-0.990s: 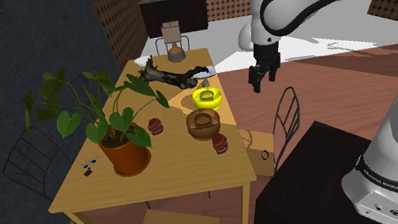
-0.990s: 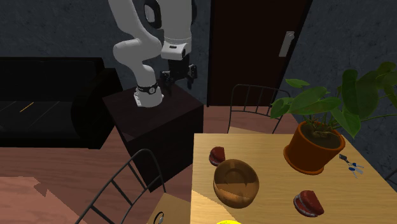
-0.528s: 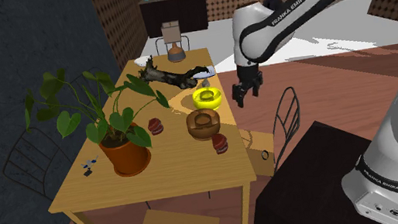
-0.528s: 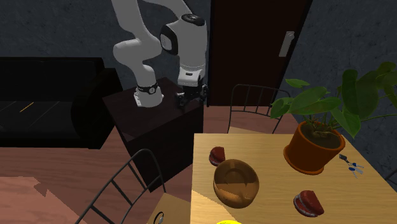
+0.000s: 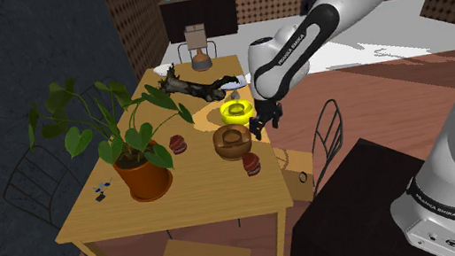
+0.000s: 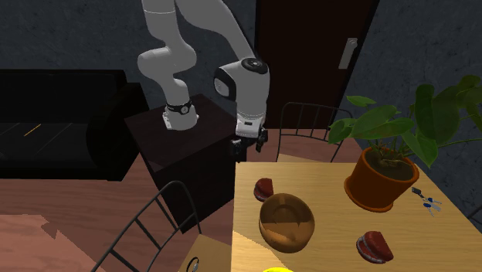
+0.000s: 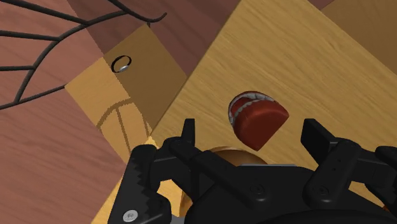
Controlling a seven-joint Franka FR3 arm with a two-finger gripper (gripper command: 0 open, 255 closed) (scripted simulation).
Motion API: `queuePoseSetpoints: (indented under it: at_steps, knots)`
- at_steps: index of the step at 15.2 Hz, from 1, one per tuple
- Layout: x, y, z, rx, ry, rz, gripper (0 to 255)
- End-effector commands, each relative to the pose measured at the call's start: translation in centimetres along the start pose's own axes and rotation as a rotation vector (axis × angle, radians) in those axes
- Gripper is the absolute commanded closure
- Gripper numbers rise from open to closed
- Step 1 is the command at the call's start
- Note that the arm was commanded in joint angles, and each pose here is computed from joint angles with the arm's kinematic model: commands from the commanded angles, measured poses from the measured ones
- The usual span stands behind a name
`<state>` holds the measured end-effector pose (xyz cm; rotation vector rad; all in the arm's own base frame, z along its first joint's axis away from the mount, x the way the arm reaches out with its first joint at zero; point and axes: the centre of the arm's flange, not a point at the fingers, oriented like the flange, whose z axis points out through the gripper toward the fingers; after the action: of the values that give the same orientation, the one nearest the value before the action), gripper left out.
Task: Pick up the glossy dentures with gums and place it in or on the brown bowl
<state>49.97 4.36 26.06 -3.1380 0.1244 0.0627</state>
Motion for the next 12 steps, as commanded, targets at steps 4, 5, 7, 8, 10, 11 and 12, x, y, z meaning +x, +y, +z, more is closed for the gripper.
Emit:
queuePoseSetpoints:
  at_steps: [4, 5, 7, 8, 10, 11, 12]
  knots:
    - [3.4, -1.3, 5.3, 0.01, 0.001, 0.007, 0]
    - [4.2, -1.6, 6.3, 0.012, 0.001, 0.008, 0]
    - [5.6, -2.3, 8.4, 0.016, 0.001, 0.011, 0]
    - [6.3, -2.6, 9.5, 0.018, 0.002, 0.012, 0]
    - [7.8, -3.3, 11.6, 0.021, 0.002, 0.015, 0]
    - [8.5, -3.6, 12.6, 0.023, 0.002, 0.016, 0]
    - [8.9, -3.8, 13.2, 0.025, 0.002, 0.017, 0]
